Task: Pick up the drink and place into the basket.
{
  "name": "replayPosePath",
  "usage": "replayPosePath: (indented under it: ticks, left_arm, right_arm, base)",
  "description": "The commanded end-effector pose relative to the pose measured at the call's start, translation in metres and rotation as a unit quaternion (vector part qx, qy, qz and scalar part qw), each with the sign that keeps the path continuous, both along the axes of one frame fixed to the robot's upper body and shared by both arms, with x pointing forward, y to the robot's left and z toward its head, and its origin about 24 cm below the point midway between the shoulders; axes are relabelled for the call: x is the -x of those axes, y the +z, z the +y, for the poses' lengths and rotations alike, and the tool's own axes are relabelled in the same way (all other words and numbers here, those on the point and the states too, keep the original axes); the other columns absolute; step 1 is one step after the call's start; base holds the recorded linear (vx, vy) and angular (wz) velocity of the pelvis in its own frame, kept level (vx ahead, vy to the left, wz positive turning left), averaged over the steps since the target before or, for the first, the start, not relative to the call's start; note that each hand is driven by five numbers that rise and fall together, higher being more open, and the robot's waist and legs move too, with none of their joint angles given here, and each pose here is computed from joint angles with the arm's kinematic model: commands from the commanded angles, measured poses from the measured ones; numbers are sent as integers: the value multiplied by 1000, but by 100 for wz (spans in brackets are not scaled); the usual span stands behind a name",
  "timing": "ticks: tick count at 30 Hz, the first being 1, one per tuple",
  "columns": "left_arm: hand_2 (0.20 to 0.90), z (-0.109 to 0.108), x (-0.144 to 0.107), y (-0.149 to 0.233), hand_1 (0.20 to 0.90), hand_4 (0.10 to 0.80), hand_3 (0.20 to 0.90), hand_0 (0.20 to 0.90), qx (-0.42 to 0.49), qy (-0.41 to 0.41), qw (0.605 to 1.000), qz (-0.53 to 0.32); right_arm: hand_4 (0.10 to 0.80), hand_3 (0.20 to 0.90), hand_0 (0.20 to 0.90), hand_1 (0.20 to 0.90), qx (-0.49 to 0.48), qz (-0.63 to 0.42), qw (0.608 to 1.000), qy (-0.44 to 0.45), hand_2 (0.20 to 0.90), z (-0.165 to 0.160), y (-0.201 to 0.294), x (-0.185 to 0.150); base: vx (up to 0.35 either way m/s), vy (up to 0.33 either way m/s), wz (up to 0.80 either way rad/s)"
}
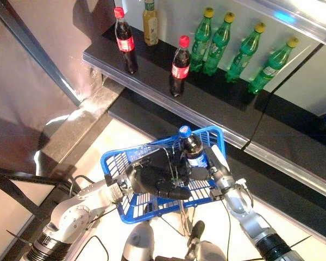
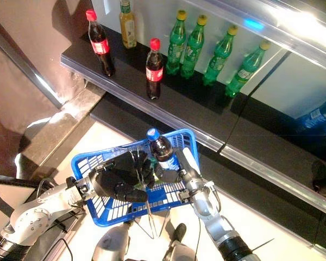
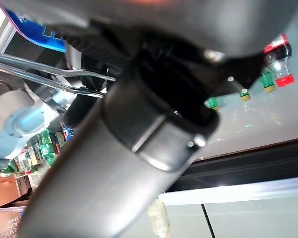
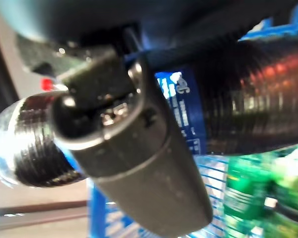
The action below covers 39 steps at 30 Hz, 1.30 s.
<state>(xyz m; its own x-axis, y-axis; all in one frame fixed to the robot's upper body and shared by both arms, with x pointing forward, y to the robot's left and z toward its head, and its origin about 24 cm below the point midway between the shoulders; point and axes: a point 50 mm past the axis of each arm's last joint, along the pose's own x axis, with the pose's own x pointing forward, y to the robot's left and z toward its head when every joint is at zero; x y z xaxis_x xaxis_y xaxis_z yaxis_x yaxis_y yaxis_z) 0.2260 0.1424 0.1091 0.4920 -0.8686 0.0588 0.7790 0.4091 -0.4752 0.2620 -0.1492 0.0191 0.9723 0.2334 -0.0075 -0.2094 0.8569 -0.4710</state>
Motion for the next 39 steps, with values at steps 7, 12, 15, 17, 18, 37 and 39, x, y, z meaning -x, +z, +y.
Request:
replayPosePath:
  ticks: [7, 12, 15, 17, 18, 37, 39]
  left_arm:
    - [300, -39, 38, 87, 300, 100, 200, 300, 304, -198, 910, -201]
    - [300, -44, 40, 87, 300, 100, 200, 300, 304, -210, 908, -198]
    - [300, -44, 40, 87, 300, 100, 200, 300, 304, -211, 908, -198]
    - [300, -46, 41, 86, 300, 100, 200, 300, 304, -216, 907, -197]
    - [300, -46, 41, 86, 300, 100, 200, 300, 304, -218, 906, -196]
    - [300, -55, 43, 87, 300, 100, 200, 300, 310, -237, 900, -193]
    - [300, -56, 43, 87, 300, 100, 200, 300, 311, -238, 900, -192]
  right_arm:
    - [100, 200, 300, 300, 13, -20, 997, 75, 300, 29, -13, 16]
    - [100, 200, 300, 300, 36, 18, 997, 73, 300, 28, -30, 18]
    - [100, 200, 300, 300, 39, 22, 996, 74, 300, 29, -32, 19]
    - [100, 200, 300, 300, 51, 29, 995, 75, 300, 29, -35, 19]
    - [100, 200, 300, 300, 58, 33, 995, 76, 300, 30, -36, 19]
    - [100, 200, 300, 300, 87, 76, 990, 77, 300, 34, -55, 19]
    - [100, 200, 300, 300, 92, 78, 990, 79, 300, 33, -56, 19]
  base:
    - [0, 0, 0]
    - [0, 0, 0]
    - [0, 0, 0]
    - [0, 0, 0]
    - [0, 0, 0]
    - [0, 0, 0]
    - [0, 0, 0]
